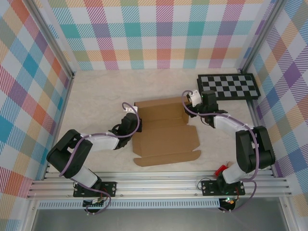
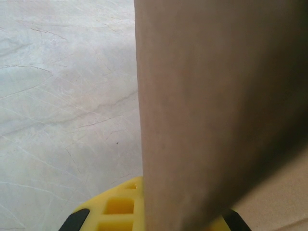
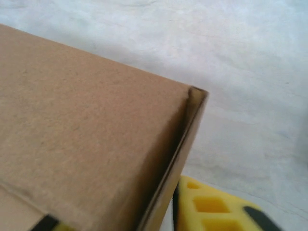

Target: Fold the paper box

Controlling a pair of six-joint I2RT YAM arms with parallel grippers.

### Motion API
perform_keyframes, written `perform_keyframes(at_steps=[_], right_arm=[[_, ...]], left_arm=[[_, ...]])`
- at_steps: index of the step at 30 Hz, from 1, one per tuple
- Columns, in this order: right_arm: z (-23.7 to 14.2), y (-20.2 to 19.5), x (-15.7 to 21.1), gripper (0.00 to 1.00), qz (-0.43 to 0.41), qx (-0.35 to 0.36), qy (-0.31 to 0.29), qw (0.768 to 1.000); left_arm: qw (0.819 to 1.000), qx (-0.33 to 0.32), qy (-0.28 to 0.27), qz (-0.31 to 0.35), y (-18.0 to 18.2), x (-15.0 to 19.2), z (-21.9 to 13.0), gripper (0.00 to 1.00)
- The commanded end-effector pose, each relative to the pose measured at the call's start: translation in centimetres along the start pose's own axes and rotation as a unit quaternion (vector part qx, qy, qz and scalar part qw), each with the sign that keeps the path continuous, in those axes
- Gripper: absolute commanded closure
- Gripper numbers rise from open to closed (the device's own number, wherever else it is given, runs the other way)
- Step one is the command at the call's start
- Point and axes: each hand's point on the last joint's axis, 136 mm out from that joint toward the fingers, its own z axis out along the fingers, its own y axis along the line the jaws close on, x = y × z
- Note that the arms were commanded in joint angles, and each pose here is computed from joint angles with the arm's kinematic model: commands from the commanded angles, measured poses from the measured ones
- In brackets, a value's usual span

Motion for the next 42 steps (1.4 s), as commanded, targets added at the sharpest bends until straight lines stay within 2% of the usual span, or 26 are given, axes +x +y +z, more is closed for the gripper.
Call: perform_keyframes(at_steps=[1, 3, 4, 9, 11, 16, 18, 21, 23, 27, 30, 32, 39, 42], right_arm=[[0.9, 1.2, -1.0, 0.89, -0.024, 0.027, -0.006, 0.999], [0.9, 0.7, -0.7, 0.98, -0.028, 0.068, 0.001, 0.997], [1.0, 0.2, -0.5, 1.00, -0.031, 0.095, 0.007, 0.995], [1.0, -1.3, 0.4, 1.00, -0.027, 0.215, 0.057, 0.975], [1.3, 0.0, 0.5, 1.00, -0.039, 0.212, 0.069, 0.974], [1.2, 1.7, 0.9, 0.96, 0.068, 0.157, 0.052, 0.984], [1.0, 1.0, 1.8, 0.98, 0.074, 0.180, 0.071, 0.978], [0.5, -1.2, 3.6, 1.00, 0.086, 0.261, 0.117, 0.954], [0.7, -0.8, 3.6, 1.00, 0.069, 0.272, 0.124, 0.952], [1.7, 1.1, 3.7, 0.92, 0.093, 0.222, 0.120, 0.963], [2.2, 2.8, 4.0, 0.76, 0.113, 0.165, 0.112, 0.973], [2.5, 3.6, 4.5, 0.71, 0.125, 0.131, 0.118, 0.976], [1.6, 3.7, 5.7, 0.71, 0.159, 0.093, 0.115, 0.976], [1.4, 4.3, 6.3, 0.68, 0.150, 0.070, 0.137, 0.977]], left_arm=[[0.998, 0.041, 0.034, 0.020, -1.6, 1.8, -0.7, 1.00], [0.999, 0.032, 0.039, 0.014, -1.5, 1.6, -0.7, 1.00], [0.999, 0.025, 0.040, 0.011, -1.3, 1.5, -0.7, 1.00], [0.999, -0.003, 0.035, -0.008, -0.5, 1.3, -0.8, 1.00], [0.999, -0.008, 0.035, -0.015, -0.4, 1.5, -0.7, 1.00], [0.999, -0.016, 0.037, -0.017, -0.3, 1.5, -0.5, 1.00], [0.999, -0.027, 0.038, -0.017, 0.1, 1.5, -0.6, 1.00], [0.998, -0.034, 0.041, -0.017, 0.3, 1.4, -0.8, 1.00], [0.998, -0.037, 0.043, -0.017, 0.4, 1.3, -0.9, 1.00], [0.998, -0.045, 0.046, -0.015, 0.5, 1.0, -1.1, 1.00], [0.998, -0.051, 0.045, -0.012, 0.8, 1.0, -1.1, 1.00], [0.997, -0.054, 0.047, -0.010, 0.9, 1.2, -1.1, 1.00], [0.996, -0.072, 0.053, -0.002, 1.6, 1.6, -0.8, 1.00], [0.995, -0.078, 0.057, -0.001, 1.8, 1.9, -0.7, 1.00]])
